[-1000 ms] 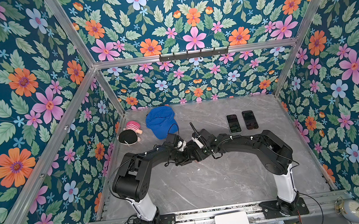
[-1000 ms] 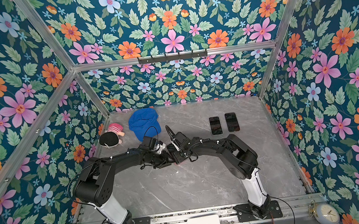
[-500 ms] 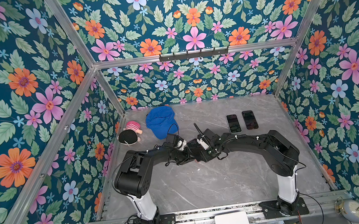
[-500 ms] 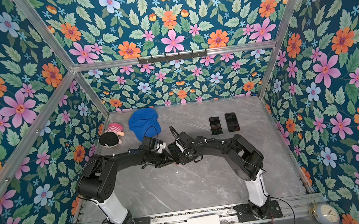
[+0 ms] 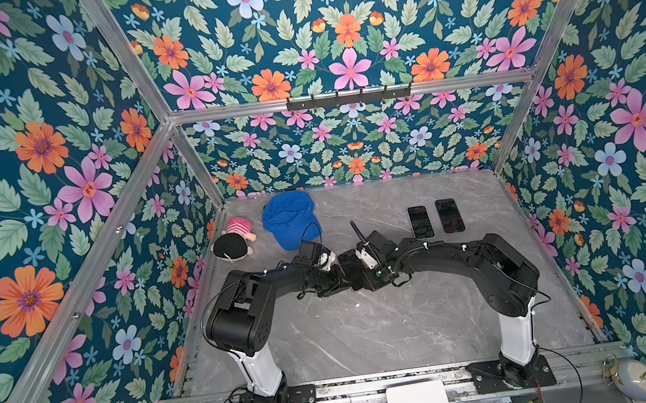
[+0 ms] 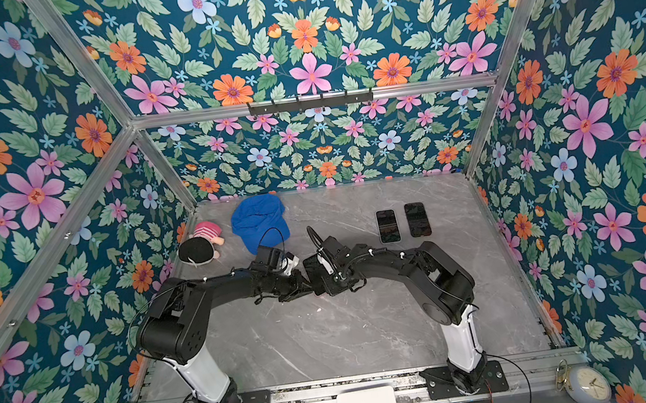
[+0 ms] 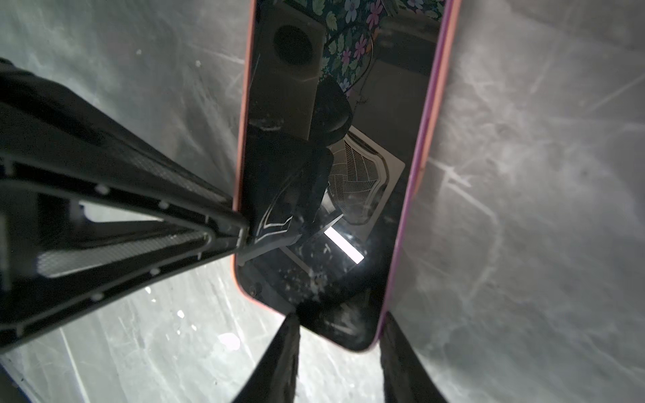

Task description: Put the phone into the phone case

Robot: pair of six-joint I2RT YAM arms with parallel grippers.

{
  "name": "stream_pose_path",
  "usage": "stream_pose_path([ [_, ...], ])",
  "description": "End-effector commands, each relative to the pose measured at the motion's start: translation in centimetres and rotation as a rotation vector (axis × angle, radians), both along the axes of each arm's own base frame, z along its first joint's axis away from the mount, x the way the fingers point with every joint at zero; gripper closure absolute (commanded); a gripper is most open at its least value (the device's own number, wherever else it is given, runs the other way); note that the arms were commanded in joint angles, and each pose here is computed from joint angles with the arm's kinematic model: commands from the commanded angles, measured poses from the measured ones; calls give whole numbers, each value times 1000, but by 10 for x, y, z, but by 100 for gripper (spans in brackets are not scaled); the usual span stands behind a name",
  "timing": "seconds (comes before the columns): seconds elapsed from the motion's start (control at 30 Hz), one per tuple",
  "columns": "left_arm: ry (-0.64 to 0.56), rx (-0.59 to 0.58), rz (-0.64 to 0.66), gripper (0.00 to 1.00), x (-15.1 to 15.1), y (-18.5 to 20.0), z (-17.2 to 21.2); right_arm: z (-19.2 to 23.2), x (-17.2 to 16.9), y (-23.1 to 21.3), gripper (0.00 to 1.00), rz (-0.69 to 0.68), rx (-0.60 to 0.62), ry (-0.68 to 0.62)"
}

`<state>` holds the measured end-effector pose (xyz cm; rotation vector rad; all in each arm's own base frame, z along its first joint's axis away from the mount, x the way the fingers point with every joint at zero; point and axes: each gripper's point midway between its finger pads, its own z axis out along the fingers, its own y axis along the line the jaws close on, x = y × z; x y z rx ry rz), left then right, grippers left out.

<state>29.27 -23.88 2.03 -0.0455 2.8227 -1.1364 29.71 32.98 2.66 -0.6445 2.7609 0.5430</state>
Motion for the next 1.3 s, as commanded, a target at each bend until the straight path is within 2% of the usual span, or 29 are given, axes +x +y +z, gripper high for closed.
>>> stream_pose_path([
  [0.0, 23, 67, 19, 81, -5, 11, -11, -8, -17, -4, 63, 15, -21, 71],
  [0.2, 6, 69, 34, 78, -7, 16, -6, 4, -3, -38, 54, -51, -60, 42],
  [0.27, -3, 52, 44, 75, -6, 16, -2, 8, 0, -40, 53, -60, -44, 41],
  [0.37, -17, 18, 60, 65, -5, 13, 5, 12, 1, -33, 53, -53, -12, 47],
  [0.43, -31, -14, 71, 64, -2, 9, 12, 14, 3, -28, 54, -51, 11, 51],
  [0.63, -32, -72, 99, 57, 4, 3, 17, 16, 9, -18, 59, -45, 52, 59],
  [1.27, 3, -108, 103, 59, 0, -2, 5, 10, 5, -2, 82, -21, 123, 122],
])
